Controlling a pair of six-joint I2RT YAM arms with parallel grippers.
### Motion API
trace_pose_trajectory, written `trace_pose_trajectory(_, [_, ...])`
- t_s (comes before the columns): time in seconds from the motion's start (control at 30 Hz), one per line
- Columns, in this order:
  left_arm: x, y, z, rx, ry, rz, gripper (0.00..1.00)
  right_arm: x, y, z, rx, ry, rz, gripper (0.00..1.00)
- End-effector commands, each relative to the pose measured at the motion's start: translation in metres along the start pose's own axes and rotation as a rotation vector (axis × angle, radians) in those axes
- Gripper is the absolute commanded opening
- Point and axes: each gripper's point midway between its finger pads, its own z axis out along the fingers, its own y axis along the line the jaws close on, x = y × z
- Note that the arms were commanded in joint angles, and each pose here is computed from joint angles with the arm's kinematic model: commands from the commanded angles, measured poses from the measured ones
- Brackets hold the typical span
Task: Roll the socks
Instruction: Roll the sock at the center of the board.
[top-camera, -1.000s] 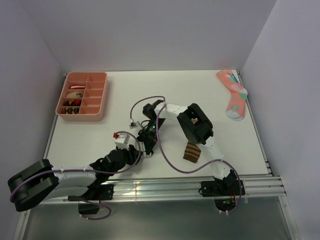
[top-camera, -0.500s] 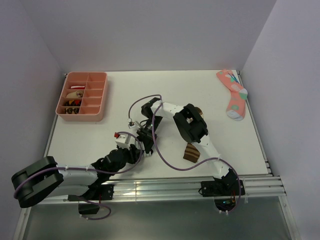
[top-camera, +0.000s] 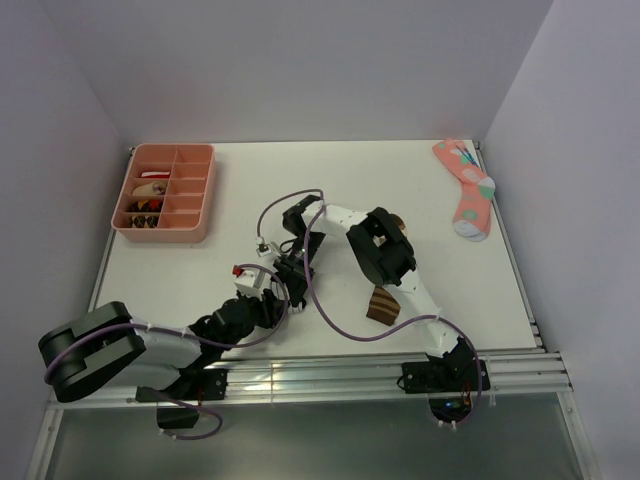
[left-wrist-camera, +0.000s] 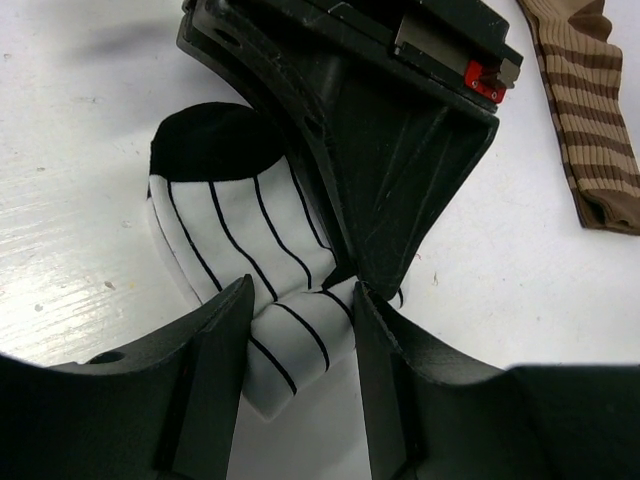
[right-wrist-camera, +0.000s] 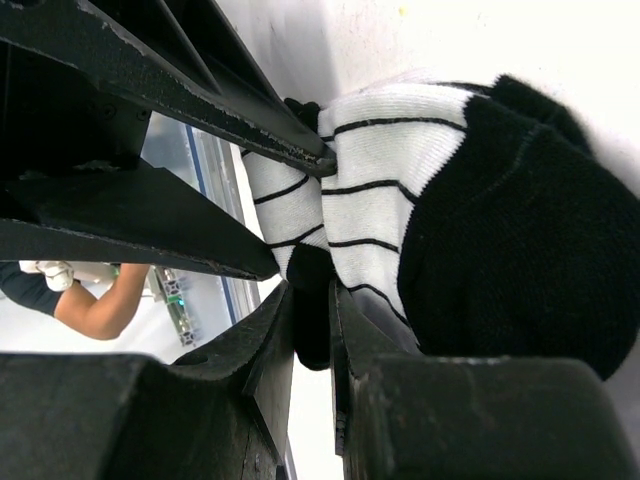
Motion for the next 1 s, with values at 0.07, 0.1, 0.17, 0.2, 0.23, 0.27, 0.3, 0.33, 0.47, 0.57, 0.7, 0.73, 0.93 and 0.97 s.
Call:
trace_pose_trajectory(0.07, [0.002,-0.017,-0.001,0.078,0.012,-0.028,0.5,0.001,-0.046,0.0,0.128,0.015,-0.058,0.13])
trace_pose_trajectory(0.1, [0.002,-0.017,-0.002,0.08,0.012,-0.033,0.49,0.001,-0.047,0.0,0.134,0.011,-0.052,0.12])
trace_pose_trajectory(0.17, [0.002,-0.017,-0.002,0.077,0.015,-0.035,0.49,-0.001,-0.048,-0.002,0.141,0.003,-0.055,0.12])
trace_pose_trajectory(0.2, [0.003,-0.017,-0.002,0.074,0.024,-0.035,0.47,0.0,-0.049,-0.003,0.146,0.001,-0.045,0.12])
trace_pose_trajectory(0.23, [0.004,-0.017,-0.001,0.072,0.031,-0.035,0.45,-0.002,-0.049,-0.004,0.155,-0.006,-0.053,0.12])
trace_pose_trajectory(0.27, [0.007,-0.017,0.001,0.063,0.052,-0.034,0.38,-0.004,-0.051,-0.005,0.181,-0.021,-0.055,0.13])
trace_pose_trajectory(0.3, [0.005,-0.019,0.002,0.066,0.047,-0.036,0.38,-0.004,-0.051,-0.005,0.181,-0.021,-0.055,0.13])
trace_pose_trajectory(0.33, [0.009,-0.018,0.002,0.063,0.066,-0.035,0.34,-0.003,-0.052,-0.004,0.186,-0.028,-0.054,0.14])
trace_pose_trajectory(0.47, [0.017,-0.018,0.004,0.056,0.106,-0.04,0.24,-0.004,-0.053,-0.008,0.214,-0.037,-0.058,0.16])
trace_pose_trajectory(0.57, [0.02,-0.017,0.006,0.036,0.132,-0.048,0.15,-0.007,-0.054,-0.011,0.248,-0.062,-0.063,0.2])
trace_pose_trajectory(0.7, [0.023,-0.012,0.005,-0.005,0.155,-0.062,0.04,-0.013,-0.05,-0.021,0.314,-0.109,-0.093,0.28])
trace_pose_trajectory(0.73, [0.022,-0.012,0.005,-0.014,0.156,-0.078,0.0,-0.008,-0.05,-0.02,0.326,-0.111,-0.073,0.3])
trace_pose_trajectory(0.93, [0.03,-0.006,0.008,-0.09,0.217,-0.097,0.0,-0.024,-0.025,-0.048,0.398,-0.201,-0.158,0.48])
trace_pose_trajectory(0.97, [0.028,-0.008,0.009,-0.084,0.216,-0.106,0.0,-0.025,-0.023,-0.051,0.406,-0.21,-0.158,0.49])
